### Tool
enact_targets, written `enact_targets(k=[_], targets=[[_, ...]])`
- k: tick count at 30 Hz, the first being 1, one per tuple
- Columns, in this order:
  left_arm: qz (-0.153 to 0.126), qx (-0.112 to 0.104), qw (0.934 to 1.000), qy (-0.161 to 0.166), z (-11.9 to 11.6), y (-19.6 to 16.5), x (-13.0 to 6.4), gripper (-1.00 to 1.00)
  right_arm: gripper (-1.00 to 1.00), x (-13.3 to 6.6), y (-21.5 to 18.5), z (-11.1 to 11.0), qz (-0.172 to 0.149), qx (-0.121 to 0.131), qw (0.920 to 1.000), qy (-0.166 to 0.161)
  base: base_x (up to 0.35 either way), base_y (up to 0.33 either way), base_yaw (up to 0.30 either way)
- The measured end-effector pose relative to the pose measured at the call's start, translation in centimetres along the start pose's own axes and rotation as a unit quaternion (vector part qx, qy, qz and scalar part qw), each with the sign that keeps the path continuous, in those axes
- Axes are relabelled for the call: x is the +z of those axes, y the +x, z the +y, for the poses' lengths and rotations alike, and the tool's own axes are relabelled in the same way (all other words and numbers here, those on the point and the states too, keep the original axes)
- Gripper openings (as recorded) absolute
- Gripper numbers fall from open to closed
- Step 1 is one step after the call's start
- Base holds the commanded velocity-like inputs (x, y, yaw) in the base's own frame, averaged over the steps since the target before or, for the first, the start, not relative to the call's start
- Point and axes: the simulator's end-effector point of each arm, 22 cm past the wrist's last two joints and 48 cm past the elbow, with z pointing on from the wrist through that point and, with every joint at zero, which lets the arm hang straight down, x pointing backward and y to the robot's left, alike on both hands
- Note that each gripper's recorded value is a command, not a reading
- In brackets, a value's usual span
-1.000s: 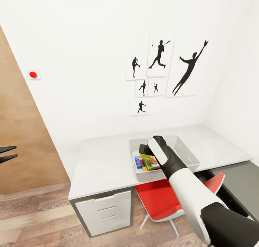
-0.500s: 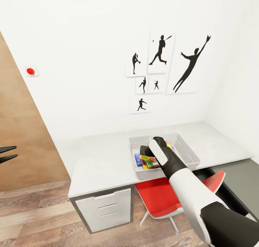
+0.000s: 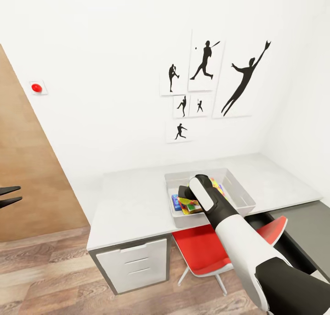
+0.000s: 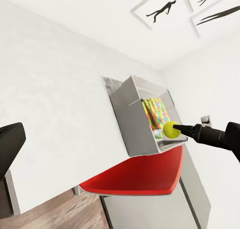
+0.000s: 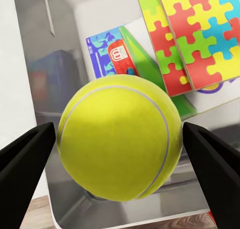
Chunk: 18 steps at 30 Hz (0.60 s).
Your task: Put all the toys in the child's room - the three board games (two on the bed and one on the table), the two jigsaw puzzles on the table, and the tennis ball on the table - inside the toy box on the table in the child's room.
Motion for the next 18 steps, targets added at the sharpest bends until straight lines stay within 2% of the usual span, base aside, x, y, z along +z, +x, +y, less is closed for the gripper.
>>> enact_targets(k=[7, 8, 18], targets=[[0.000, 0.002, 1.0000, 0.000, 0.01, -0.01, -0.04, 1.00, -1.00, 0.02, 0.04, -0.01, 0.001, 0.001, 1.0000, 0.000, 0.000, 0.000, 0.000], [0.000, 0.002, 1.0000, 0.000, 0.01, 0.00, -0.01, 1.00, 1.00, 0.02, 0.05, -0.01, 0.001, 0.000, 1.0000, 0.000, 0.000, 0.000, 0.000], [0.000, 0.002, 1.0000, 0.000, 0.01, -0.01, -0.02, 1.00, 1.00, 0.04, 0.05, -0.15, 0.002, 0.001, 1.0000, 0.000, 0.000, 0.000, 0.000]])
